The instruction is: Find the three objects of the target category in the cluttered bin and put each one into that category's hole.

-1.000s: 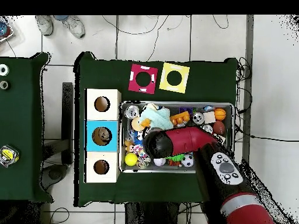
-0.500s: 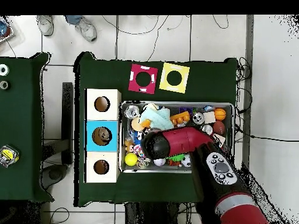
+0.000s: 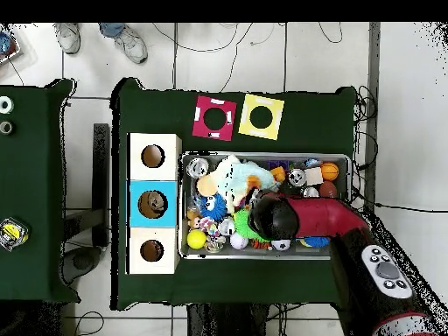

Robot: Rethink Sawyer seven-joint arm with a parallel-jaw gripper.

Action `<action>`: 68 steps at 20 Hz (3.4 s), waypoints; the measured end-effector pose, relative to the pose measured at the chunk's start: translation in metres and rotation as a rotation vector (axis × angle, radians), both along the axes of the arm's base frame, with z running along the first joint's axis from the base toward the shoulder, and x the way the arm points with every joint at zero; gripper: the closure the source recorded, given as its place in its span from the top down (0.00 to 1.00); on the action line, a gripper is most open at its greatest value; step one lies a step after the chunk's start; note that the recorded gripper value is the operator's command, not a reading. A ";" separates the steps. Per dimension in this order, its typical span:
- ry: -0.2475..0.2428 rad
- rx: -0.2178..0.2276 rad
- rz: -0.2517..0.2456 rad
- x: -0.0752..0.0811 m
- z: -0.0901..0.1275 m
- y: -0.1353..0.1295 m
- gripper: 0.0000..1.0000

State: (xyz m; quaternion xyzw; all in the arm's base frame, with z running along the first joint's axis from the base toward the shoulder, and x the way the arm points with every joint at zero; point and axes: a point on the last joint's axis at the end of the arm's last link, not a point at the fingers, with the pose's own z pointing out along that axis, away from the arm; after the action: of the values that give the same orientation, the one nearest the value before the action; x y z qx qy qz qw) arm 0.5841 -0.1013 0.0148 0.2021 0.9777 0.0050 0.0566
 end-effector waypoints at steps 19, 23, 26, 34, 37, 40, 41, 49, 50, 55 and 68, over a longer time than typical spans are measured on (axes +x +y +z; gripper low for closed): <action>-0.093 -0.037 0.100 0.010 -0.043 0.039 1.00; -0.093 -0.043 0.080 0.008 -0.042 0.026 1.00; -0.093 -0.043 0.063 0.007 -0.042 0.016 1.00; -0.098 -0.044 0.048 0.006 -0.041 0.007 0.00; -0.108 -0.048 0.054 0.009 -0.038 0.008 0.00; -0.116 -0.054 0.048 0.011 -0.031 0.003 0.00; -0.119 -0.055 0.043 0.010 -0.027 0.000 0.00; -0.096 -0.049 -0.097 -0.013 0.028 -0.074 0.00; -0.077 -0.051 -0.127 -0.019 0.038 -0.088 0.00; 0.017 -0.072 -0.222 -0.047 0.080 -0.134 0.00; 0.061 -0.067 -0.204 -0.060 0.111 -0.119 0.00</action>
State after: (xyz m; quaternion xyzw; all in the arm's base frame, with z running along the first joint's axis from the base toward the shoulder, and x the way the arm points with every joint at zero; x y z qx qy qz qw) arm 0.5238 -0.2199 0.1263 0.2985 0.9530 -0.0397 0.0339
